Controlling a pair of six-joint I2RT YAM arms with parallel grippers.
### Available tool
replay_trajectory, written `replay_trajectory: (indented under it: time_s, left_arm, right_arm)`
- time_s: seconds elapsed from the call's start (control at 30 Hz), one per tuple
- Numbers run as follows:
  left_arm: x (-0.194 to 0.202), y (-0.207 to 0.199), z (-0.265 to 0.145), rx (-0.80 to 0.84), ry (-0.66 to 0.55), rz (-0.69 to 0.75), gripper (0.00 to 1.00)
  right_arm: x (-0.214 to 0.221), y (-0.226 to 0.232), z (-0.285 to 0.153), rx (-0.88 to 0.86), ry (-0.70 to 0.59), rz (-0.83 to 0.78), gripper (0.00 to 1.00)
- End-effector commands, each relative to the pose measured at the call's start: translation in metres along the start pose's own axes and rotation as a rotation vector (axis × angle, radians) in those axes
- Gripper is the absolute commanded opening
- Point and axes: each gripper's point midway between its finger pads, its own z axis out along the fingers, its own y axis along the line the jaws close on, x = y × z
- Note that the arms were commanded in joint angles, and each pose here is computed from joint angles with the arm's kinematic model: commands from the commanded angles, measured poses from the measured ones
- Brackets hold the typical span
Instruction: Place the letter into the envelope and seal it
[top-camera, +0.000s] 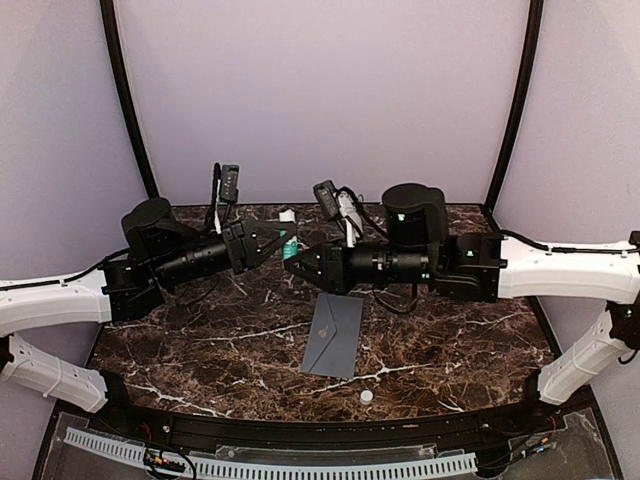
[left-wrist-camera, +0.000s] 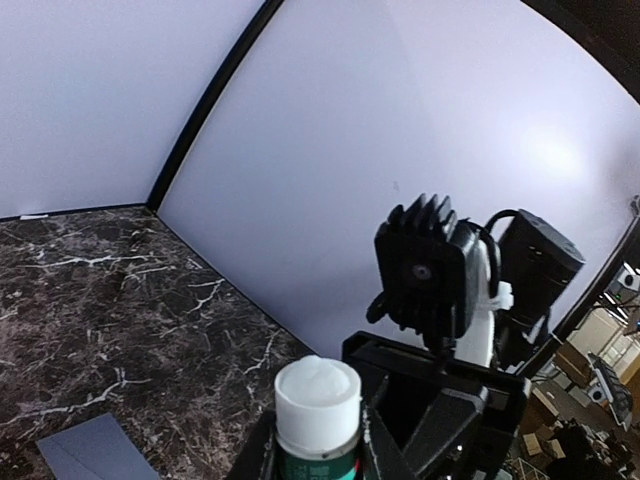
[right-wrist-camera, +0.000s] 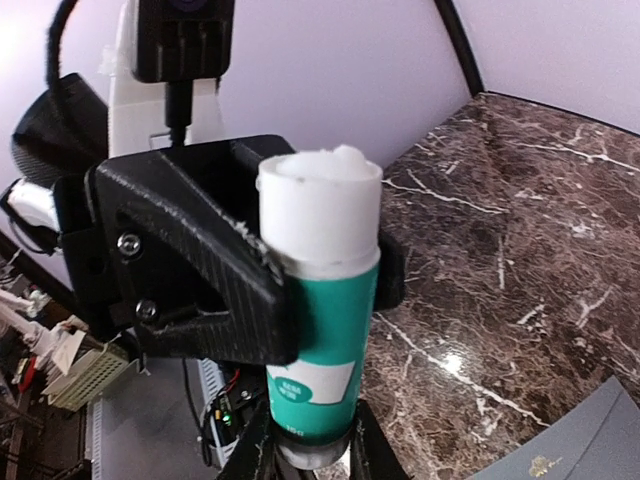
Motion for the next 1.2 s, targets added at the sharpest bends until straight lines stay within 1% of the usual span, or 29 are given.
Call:
replay_trajectory:
  time_s: [0.0,0.1,0.23,0.43,0.5,0.53,0.57,0.63,0.7,0.77,0.8,0.9,1.07,1.17]
  left_arm:
    - [0.025,0.011,0.005,-0.058,0.089,-0.023,0.0]
    - [0.031,0.02,0.007,-0.091,0.099,-0.047,0.0]
    - [0.037,0.031,0.008,-0.128,0.103,-0.076,0.0]
    - [0.045,0.037,0.007,-0.144,0.115,-0.098,0.0]
    - [0.043,0.036,0.006,-0.143,0.108,-0.098,0.0]
    - [0.041,0.035,0.006,-0.14,0.102,-0.098,0.0]
    - [0.039,0.034,0.006,-0.138,0.096,-0.097,0.0]
    - [0.032,0.03,0.005,-0.126,0.078,-0.09,0.0]
    - [0.024,0.025,0.004,-0.115,0.06,-0.076,0.0]
    - [0.017,0.023,0.002,-0.111,0.044,-0.054,0.0]
    - [0.016,0.023,0.0,-0.11,0.044,-0.035,0.0]
    - [0.02,0.016,-0.004,-0.066,0.056,0.042,0.0]
    - [0.045,-0.003,-0.01,0.082,0.136,0.168,0.0]
    - [0.059,0.005,-0.008,0.051,0.183,0.223,0.0]
  right_arm:
    - [0.002,-0.051,0.015,0.357,0.03,-0.043,0.0]
    - [0.011,-0.066,0.026,0.481,0.077,-0.059,0.0]
    - [0.017,-0.071,0.039,0.554,0.108,-0.071,0.0]
    - [0.014,-0.059,0.041,0.487,0.084,-0.053,0.0]
    - [0.008,-0.043,0.034,0.407,0.056,-0.048,0.03]
    - [0.004,-0.034,0.03,0.357,0.039,-0.05,0.07]
    - [0.007,-0.028,0.026,0.313,0.035,-0.055,0.15]
    - [-0.001,-0.009,0.015,0.212,-0.007,-0.061,0.32]
    - [-0.004,0.006,0.0,0.135,-0.024,-0.063,0.51]
    - [-0.003,0.012,-0.017,0.096,-0.027,-0.063,0.64]
    - [-0.005,0.018,-0.028,0.066,-0.032,-0.064,0.68]
    - [-0.009,0.013,-0.051,0.074,-0.06,-0.058,0.75]
    - [-0.025,-0.01,-0.081,0.132,-0.131,0.013,0.77]
    - [-0.032,-0.021,-0.083,0.188,-0.153,0.052,0.77]
